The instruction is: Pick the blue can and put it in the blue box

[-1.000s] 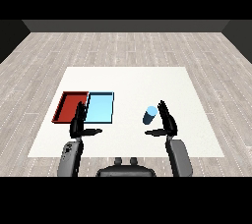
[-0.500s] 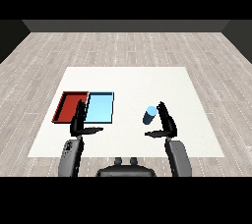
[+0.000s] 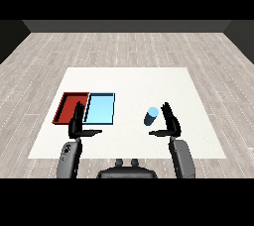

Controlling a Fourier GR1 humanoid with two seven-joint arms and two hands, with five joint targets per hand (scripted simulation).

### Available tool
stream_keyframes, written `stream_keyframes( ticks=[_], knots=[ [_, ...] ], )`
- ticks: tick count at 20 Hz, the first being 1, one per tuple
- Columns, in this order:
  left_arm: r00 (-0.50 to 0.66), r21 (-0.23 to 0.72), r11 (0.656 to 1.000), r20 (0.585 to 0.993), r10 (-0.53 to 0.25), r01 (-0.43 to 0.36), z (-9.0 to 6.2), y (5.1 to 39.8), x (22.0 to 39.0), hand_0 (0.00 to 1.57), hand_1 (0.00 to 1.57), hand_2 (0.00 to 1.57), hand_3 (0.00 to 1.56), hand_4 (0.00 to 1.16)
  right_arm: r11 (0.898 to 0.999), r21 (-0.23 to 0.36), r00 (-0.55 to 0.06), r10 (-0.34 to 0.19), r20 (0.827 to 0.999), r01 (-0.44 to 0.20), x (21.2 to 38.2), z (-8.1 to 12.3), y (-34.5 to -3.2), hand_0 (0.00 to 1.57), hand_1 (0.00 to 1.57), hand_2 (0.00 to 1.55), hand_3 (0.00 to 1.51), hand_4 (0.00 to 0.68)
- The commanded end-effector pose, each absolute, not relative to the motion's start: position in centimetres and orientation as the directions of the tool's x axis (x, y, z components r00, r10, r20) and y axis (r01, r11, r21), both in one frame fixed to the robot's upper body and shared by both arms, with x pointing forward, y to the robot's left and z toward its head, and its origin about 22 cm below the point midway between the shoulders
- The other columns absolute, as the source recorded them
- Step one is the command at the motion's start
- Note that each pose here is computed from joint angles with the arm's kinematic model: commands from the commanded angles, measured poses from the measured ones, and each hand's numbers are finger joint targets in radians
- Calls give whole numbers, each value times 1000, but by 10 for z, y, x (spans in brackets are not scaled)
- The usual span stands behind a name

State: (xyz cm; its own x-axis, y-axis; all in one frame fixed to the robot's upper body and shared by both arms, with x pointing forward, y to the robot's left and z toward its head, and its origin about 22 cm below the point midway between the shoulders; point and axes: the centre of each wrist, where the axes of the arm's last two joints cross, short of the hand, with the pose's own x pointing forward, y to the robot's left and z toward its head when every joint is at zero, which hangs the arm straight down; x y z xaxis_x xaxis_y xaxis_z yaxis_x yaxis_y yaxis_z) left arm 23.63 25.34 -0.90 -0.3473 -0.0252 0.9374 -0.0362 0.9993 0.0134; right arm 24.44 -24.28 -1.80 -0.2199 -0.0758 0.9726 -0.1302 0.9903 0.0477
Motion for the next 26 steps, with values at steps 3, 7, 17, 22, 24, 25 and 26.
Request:
stream_keyframes(
  ticks=[3,7,17,22,24,25,26],
  knots=[
    [-321,33,998,946,-50,-58,-6,249,236,0,0,0,0,0,990,79,-194,-101,976,-121,260,-30,-237,0,0,0,0,0],
    [-319,7,999,947,-18,-36,-5,247,233,0,0,0,0,0,993,86,-121,-94,988,-76,268,-35,-252,0,0,0,0,0],
    [-355,31,998,933,-49,-58,17,255,243,0,0,0,0,0,991,118,-90,-124,988,-60,300,-49,-240,0,0,0,0,0],
    [-355,-4,999,935,-11,-41,15,252,235,0,0,0,0,0,985,163,-60,-166,984,-50,301,-52,-238,0,0,0,0,0],
    [-363,41,997,930,-63,-68,-8,260,239,0,0,0,0,0,987,154,-47,-156,987,-56,278,-67,-239,0,0,0,0,0],
    [-364,38,996,929,-64,-81,3,246,253,0,0,0,0,0,986,156,-51,-159,986,-53,288,-77,-225,0,0,0,0,0],
    [-354,49,994,932,-82,-101,4,244,241,0,0,0,0,0,985,166,-44,-169,985,-47,282,-56,-222,0,0,0,0,0]
  ],
)
